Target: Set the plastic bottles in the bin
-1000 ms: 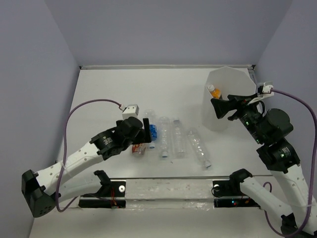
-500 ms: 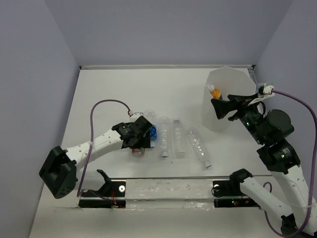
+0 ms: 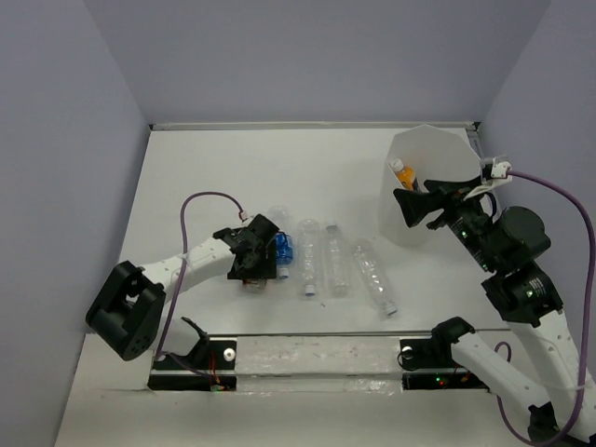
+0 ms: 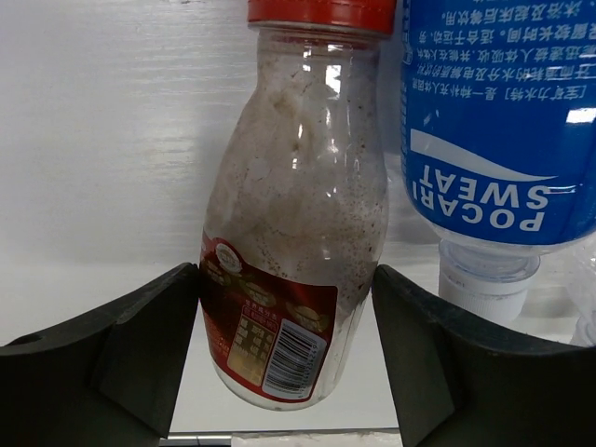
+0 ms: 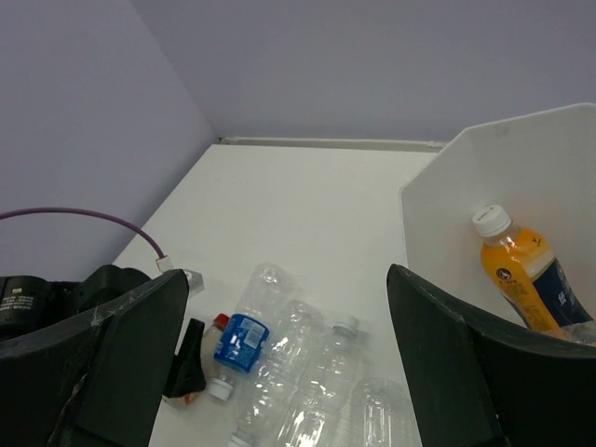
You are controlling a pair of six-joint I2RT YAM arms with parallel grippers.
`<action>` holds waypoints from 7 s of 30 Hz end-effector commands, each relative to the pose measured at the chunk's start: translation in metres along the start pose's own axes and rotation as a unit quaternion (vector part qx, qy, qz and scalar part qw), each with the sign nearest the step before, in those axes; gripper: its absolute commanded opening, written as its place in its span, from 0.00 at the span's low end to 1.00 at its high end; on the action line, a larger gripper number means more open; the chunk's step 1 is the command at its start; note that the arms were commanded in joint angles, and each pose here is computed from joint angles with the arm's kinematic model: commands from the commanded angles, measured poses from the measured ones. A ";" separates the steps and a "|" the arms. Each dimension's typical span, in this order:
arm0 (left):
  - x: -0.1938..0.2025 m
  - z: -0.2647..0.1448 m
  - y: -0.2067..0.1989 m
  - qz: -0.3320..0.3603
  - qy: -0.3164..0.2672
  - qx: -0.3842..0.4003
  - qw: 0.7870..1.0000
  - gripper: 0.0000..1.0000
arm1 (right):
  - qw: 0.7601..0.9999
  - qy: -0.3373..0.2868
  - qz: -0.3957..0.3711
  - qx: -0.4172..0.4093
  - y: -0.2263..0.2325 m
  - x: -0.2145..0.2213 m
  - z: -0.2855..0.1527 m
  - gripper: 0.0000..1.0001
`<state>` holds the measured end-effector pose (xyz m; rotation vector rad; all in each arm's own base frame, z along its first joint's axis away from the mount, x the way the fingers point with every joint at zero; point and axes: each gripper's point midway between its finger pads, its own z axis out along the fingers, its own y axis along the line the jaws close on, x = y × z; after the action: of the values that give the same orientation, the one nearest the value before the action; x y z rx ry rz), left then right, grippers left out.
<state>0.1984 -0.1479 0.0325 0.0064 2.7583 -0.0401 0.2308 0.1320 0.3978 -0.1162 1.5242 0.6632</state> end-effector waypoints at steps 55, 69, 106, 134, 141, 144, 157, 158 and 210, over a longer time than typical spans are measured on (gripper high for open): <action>-0.155 -0.265 -0.205 0.065 -0.353 0.457 0.814 0.04 | 0.981 0.064 0.101 -0.150 0.050 0.033 0.056 1.00; -0.130 -0.291 -0.248 0.117 -0.374 0.489 0.779 0.05 | 0.983 0.085 0.118 -0.113 0.033 0.055 0.069 0.87; -0.078 -0.045 -0.055 -0.062 -0.265 0.077 0.959 0.91 | 0.895 -0.140 -0.158 0.394 -0.154 -0.103 0.074 0.99; -0.111 -0.058 -0.036 -0.090 -0.329 0.097 0.935 0.46 | 0.987 0.069 0.082 -0.116 0.053 0.044 0.087 0.99; -0.120 -0.138 -0.046 -0.098 -0.397 0.228 0.884 0.46 | 0.965 0.104 0.118 -0.208 0.131 0.082 0.109 1.00; -0.113 -0.166 -0.057 -0.089 -0.421 0.308 0.849 0.46 | 0.966 0.123 0.123 -0.190 0.137 0.103 0.125 1.00; -0.080 -0.229 -0.103 0.011 -0.422 0.498 0.758 0.46 | 0.951 0.155 0.150 -0.220 0.159 0.132 0.142 1.00; -0.078 -0.230 -0.107 0.018 -0.417 0.505 0.755 0.46 | 0.954 0.151 0.150 -0.213 0.156 0.132 0.143 0.99; -0.041 -0.005 -0.145 0.020 -0.202 0.215 0.955 0.94 | 0.978 -0.090 -0.053 0.181 -0.067 -0.061 0.090 0.93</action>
<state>0.2185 -0.2783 0.0451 0.1810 2.3329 -0.5665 0.3616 0.0453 0.4447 0.2420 1.3986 -0.0191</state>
